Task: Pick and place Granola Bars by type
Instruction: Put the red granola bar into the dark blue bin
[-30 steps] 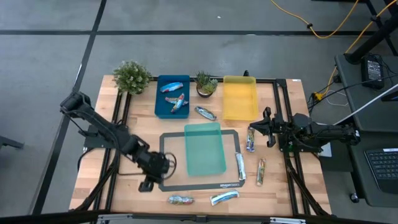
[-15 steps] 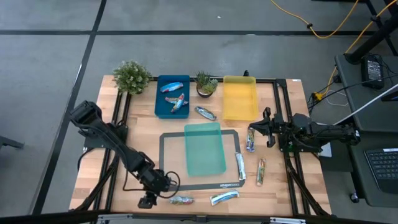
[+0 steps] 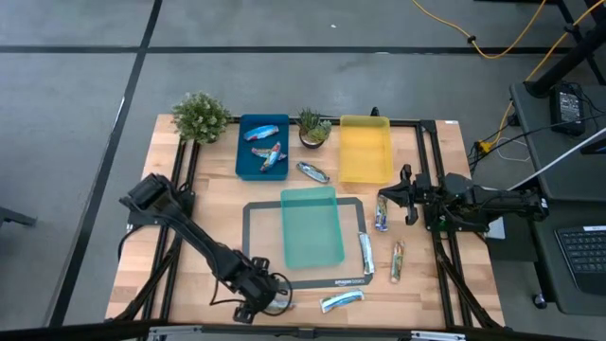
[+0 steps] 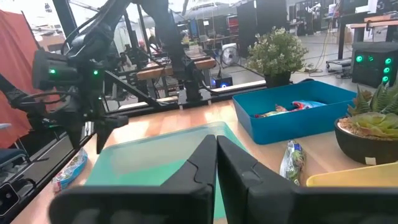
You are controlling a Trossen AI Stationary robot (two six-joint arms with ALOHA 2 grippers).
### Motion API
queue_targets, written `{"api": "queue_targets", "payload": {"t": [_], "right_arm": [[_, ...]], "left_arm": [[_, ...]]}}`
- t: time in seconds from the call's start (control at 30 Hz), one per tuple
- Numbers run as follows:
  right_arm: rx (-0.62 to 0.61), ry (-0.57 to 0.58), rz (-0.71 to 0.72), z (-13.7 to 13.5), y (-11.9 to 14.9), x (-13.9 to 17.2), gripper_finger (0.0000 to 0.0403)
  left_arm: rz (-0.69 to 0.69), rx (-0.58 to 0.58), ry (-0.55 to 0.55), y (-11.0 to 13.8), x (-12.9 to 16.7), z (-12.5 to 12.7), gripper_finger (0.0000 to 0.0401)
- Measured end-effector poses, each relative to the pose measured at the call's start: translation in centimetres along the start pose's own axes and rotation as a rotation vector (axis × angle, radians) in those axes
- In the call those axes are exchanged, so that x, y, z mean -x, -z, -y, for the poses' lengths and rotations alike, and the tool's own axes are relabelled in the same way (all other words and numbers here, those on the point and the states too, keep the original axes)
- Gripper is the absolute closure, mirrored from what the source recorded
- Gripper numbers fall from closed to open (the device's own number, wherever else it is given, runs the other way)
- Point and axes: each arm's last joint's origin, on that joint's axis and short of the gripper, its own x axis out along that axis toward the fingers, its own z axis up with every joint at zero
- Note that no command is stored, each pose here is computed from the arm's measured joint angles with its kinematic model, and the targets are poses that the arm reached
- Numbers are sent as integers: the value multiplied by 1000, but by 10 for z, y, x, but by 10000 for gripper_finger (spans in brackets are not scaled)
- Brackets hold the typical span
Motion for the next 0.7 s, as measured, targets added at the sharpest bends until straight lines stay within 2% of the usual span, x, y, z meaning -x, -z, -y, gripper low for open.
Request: {"api": "queue_targets", "payload": {"t": [0.23,0.37,0.7], "right_arm": [[1,0,0,0,0,0,386],[1,0,1,0,0,0,386],[1,0,0,0,0,0,386]], "left_arm": [[27,1,21,-8,-2,4,132],[49,20,-16,-9,-2,3,132],[17,-24,-17,-3,-25,7,133]]}}
